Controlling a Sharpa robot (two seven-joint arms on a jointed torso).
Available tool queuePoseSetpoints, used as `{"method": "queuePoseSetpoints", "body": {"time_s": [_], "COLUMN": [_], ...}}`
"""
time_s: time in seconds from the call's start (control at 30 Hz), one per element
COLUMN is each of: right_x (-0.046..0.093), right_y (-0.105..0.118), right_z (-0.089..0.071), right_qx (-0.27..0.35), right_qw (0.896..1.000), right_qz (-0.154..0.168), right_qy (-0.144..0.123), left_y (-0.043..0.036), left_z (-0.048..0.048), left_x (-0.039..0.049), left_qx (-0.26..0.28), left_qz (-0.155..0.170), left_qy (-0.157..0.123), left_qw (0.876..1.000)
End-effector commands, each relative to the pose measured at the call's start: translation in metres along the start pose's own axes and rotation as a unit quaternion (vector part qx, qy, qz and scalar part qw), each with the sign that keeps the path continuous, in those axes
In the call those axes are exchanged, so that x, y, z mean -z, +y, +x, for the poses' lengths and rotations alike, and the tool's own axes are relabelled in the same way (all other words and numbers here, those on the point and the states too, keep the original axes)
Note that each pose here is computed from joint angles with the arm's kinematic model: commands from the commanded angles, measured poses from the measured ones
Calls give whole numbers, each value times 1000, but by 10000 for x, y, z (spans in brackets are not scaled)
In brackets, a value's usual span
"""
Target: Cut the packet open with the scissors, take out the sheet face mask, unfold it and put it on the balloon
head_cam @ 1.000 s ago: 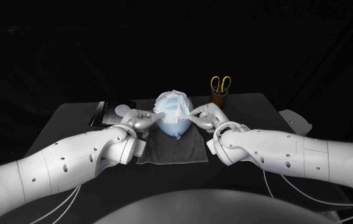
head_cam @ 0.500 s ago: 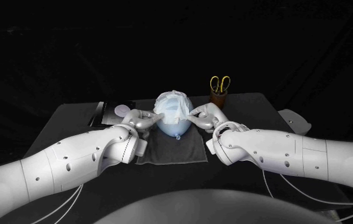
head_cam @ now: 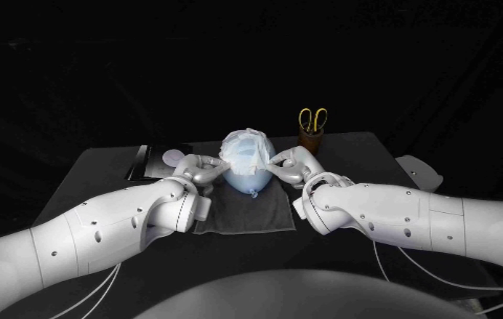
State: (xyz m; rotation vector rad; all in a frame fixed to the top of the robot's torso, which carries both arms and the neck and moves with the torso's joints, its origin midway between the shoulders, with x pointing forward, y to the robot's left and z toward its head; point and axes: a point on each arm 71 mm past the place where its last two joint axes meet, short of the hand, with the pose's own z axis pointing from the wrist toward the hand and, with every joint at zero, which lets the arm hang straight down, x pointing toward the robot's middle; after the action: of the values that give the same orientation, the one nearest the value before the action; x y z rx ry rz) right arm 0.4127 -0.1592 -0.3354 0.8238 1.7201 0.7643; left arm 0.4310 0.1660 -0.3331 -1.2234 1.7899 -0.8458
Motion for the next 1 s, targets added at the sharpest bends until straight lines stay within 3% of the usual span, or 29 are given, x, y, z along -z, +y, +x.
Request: {"method": "queuePoseSetpoints", "body": {"time_s": [0.03, 0.57, 1.0], "right_x": [0, 15, 37], "right_y": [13, -21, -133], "right_z": [14, -56, -219], "right_qx": [5, 5, 8], "right_qw": [1000, 1000, 1000], "right_qz": [-6, -8, 4], "right_qy": [8, -1, -8], "left_y": [-47, -25, 25], "left_z": [-4, -79, -166], "left_x": [2, 8, 31], "left_qx": [14, 22, 26], "left_qz": [18, 17, 4], "left_qy": [-13, -25, -21], "left_qw": [1000, 999, 999]}}
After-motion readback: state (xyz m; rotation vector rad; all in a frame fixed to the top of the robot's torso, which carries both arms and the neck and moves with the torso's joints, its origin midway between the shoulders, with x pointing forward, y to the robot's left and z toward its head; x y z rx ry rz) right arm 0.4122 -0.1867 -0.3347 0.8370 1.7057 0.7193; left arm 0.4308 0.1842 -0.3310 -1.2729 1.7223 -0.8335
